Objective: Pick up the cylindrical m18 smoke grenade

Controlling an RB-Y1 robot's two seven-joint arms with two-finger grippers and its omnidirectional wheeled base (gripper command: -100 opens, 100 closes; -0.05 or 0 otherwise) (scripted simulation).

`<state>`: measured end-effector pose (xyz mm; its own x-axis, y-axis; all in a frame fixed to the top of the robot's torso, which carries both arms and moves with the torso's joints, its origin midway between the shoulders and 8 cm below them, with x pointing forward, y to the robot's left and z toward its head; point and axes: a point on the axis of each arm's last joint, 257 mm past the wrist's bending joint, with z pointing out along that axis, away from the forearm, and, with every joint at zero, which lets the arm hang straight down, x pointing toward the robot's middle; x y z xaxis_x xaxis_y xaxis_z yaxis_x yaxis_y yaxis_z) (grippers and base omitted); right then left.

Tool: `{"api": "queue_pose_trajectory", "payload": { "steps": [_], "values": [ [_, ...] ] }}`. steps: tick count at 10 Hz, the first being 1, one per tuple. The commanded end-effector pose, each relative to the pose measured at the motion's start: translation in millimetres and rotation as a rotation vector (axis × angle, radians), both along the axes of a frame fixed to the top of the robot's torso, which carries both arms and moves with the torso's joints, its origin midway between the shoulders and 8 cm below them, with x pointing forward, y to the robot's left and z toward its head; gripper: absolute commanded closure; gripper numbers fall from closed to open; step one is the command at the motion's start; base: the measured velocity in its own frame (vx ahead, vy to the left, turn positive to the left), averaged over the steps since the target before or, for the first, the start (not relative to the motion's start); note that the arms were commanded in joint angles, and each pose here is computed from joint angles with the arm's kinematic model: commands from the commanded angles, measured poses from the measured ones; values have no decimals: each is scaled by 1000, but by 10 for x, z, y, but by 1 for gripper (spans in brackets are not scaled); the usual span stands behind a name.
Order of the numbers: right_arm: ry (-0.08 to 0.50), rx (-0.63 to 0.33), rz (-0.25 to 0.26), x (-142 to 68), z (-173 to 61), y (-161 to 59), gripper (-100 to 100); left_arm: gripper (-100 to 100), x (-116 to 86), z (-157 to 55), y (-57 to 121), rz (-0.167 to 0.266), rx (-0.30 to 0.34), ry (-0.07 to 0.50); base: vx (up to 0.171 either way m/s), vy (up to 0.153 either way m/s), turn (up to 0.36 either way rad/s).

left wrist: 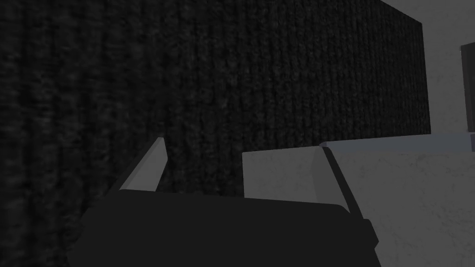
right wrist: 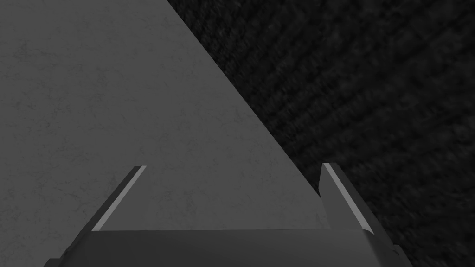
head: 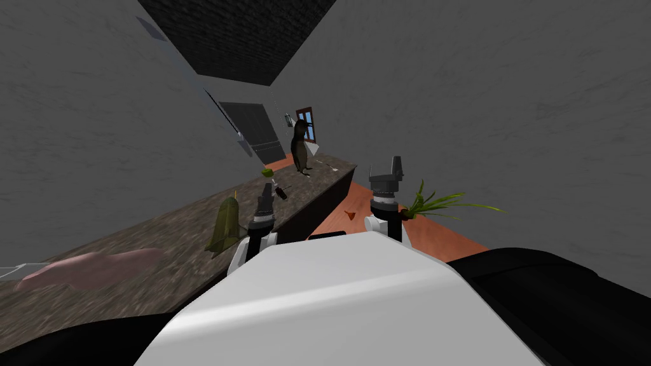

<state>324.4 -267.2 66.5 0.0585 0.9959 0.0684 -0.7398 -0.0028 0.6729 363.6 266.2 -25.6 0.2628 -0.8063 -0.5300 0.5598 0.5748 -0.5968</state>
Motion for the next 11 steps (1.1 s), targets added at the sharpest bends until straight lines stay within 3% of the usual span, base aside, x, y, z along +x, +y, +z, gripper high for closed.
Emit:
{"api": "queue_pose_trajectory", "payload": {
  "steps": [1, 3, 6, 9, 10, 11],
  "values": [
    [0, 0, 0, 0, 0, 0, 0, -100, 120, -213, 35, 35, 73, 48, -37, 96, -51],
    [0, 0, 0, 0, 0, 0, 0, -100, 237, -467, 120, 74, 163, 100, -42, 88, -70],
    [0, 0, 0, 0, 0, 0, 0, -100, 309, -683, 198, 96, 206, 145, -24, 39, -34],
    [0, 0, 0, 0, 0, 0, 0, -100, 458, -1083, 386, 149, 338, 226, -34, 61, -79],
    [0, 0, 0, 0, 0, 0, 0, -100, 463, -1141, 406, 151, 337, 238, -39, 50, -39],
    [0, 0, 0, 0, 0, 0, 0, -100, 506, -1288, 485, 168, 380, 268, -32, 42, -61]
  ]
}}
